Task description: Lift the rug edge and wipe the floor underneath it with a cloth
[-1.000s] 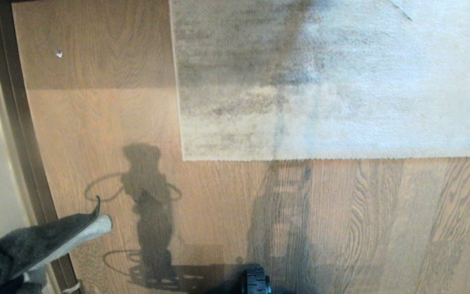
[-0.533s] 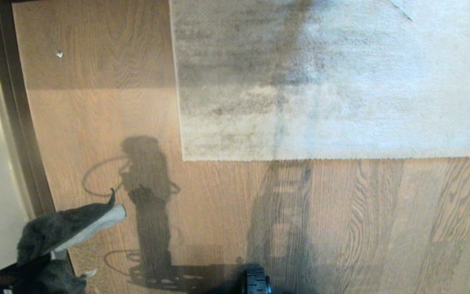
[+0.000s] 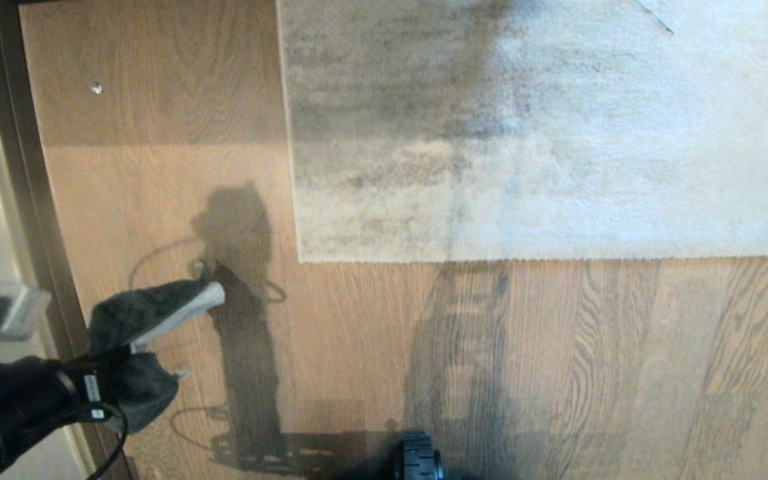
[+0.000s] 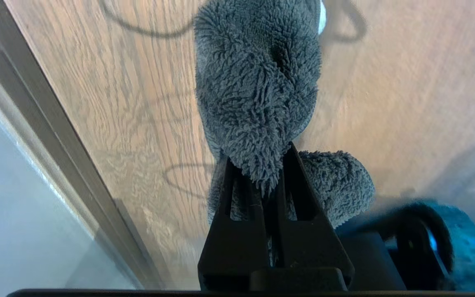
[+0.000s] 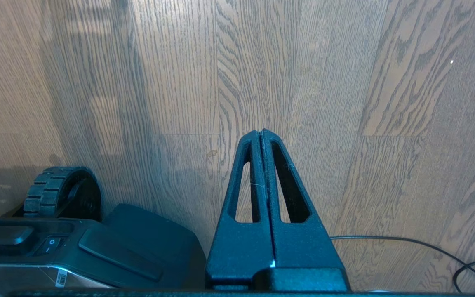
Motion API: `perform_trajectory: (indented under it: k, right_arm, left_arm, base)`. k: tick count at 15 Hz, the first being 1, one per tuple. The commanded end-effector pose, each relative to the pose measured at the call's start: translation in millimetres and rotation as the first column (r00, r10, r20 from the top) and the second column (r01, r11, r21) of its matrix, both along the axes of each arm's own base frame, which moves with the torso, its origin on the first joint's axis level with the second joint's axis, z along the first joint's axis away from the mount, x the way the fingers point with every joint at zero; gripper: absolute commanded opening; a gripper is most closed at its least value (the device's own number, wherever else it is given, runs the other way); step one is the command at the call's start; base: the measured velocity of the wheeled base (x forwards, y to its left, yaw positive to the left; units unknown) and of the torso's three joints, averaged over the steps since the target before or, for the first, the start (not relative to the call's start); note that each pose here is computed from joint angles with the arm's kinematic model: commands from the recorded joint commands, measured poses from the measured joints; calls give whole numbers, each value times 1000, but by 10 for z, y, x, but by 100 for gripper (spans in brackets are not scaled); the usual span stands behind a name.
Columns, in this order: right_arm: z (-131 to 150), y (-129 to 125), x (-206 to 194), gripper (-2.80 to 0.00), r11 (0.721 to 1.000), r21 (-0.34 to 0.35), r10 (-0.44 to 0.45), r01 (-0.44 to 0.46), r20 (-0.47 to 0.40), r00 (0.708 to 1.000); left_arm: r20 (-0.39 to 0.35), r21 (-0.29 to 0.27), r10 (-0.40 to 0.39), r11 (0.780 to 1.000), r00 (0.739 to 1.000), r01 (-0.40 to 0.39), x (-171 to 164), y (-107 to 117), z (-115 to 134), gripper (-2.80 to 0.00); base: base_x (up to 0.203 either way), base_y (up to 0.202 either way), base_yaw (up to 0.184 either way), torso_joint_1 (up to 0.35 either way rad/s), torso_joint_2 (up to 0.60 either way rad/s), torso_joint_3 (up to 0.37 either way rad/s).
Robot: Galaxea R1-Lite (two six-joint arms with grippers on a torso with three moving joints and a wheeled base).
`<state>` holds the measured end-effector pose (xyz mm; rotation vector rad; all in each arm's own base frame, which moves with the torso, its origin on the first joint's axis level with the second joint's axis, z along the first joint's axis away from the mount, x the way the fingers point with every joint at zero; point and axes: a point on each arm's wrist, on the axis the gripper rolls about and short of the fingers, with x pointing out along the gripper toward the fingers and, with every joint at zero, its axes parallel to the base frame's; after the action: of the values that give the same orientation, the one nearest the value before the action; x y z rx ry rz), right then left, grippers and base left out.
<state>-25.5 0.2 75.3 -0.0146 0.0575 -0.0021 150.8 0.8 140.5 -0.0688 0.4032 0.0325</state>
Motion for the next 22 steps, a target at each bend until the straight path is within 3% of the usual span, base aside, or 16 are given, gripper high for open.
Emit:
perform_trajectory:
  k: [1,6,8,12,13,22]
  right_arm:
    - [1,0,-1,-280,1000,0,0,0,-1,1000]
    - [1,0,-1,-280,1000,0,0,0,-1,1000]
    - [1,0,-1,-280,1000,0,0,0,-1,1000]
    - [1,0,-1,-280,1000,0,0,0,-1,1000]
    - [1,0,-1,-280,1000,0,0,0,-1,1000]
    - [1,0,-1,-280,1000,0,0,0,-1,1000]
  left_arm:
    - [-44,0,14,1000,999,-14,167,24,-111,-280]
    - [37,0,22,1000,999,-22,485,47,-183,-280]
    - [109,-2,22,1000,994,-22,604,47,-173,-280]
    - [117,2,21,1000,993,-21,659,48,-189,-280]
    - [114,11,18,1000,993,-19,668,51,-197,0]
    - [129,19,11,1000,992,-14,398,34,-198,0]
  base:
    - [0,0,0,0,0,0]
    - [0,0,0,0,0,0]
    - [0,0,0,0,0,0]
    - [0,0,0,0,0,0]
    - [0,0,0,0,0,0]
    - [0,0,0,0,0,0]
